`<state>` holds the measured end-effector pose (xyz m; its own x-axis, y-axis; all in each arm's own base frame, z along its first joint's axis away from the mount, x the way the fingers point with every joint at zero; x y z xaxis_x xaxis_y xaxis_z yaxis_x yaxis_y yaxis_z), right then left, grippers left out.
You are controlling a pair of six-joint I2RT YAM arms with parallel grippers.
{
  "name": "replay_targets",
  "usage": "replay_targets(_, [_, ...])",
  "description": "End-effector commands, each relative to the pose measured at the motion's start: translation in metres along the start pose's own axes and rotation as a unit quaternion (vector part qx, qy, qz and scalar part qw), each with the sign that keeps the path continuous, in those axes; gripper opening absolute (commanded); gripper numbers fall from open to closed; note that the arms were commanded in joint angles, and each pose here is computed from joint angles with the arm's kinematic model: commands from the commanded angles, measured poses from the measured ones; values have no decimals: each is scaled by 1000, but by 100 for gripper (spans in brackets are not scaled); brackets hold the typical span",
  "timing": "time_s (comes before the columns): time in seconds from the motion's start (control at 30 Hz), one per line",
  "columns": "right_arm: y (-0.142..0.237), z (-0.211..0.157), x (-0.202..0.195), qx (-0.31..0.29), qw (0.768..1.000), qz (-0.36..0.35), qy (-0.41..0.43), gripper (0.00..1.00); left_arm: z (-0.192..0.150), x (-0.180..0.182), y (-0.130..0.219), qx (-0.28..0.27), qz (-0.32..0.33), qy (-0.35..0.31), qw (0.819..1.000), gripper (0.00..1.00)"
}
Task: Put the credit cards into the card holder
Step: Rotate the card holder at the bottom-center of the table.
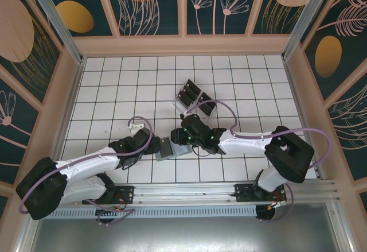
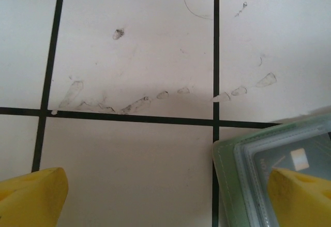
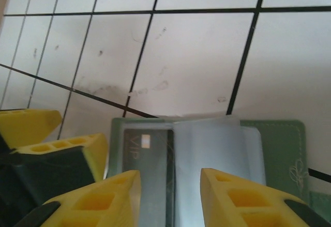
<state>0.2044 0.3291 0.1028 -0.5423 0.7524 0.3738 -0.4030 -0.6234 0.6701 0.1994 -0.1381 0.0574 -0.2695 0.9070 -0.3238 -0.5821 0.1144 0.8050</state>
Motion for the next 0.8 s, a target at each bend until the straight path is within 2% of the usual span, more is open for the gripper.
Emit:
replay_targets(0.0, [-1, -8, -8, 5, 1000, -18, 12, 36, -2, -3, 0, 5, -21, 22, 1000, 98])
replay_targets(0.2, [24, 5, -11, -23, 999, -36, 17, 37, 0, -10, 3, 4, -43, 27, 999, 98])
replay_targets(0.33, [37, -1, -32, -18, 996, -88, 16, 39, 0, -14, 4, 7, -56, 30, 998, 99])
replay_targets(0.47, [37, -14, -56, -2, 993, -119, 1, 44, -2, -16, 3, 10, -68, 33, 997, 98])
replay_targets(0.77, [25, -24, -73, 9, 991, -134, -9, 42, -2, -18, 4, 12, -71, 31, 997, 99])
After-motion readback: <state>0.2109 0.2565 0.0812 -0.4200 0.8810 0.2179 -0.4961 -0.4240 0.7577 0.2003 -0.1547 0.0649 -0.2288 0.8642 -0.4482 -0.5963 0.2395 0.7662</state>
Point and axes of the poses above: each hand's point on the last joint's axis, 136 mm out from that joint toward the fingers, its own y axis back along the fingers, its own x axis along the line the jaws close on, z = x × y, the point moved 3 cm from there along y, back along the fingers, and after that the axes turned 15 degrees about y, right-handed, at the moved point
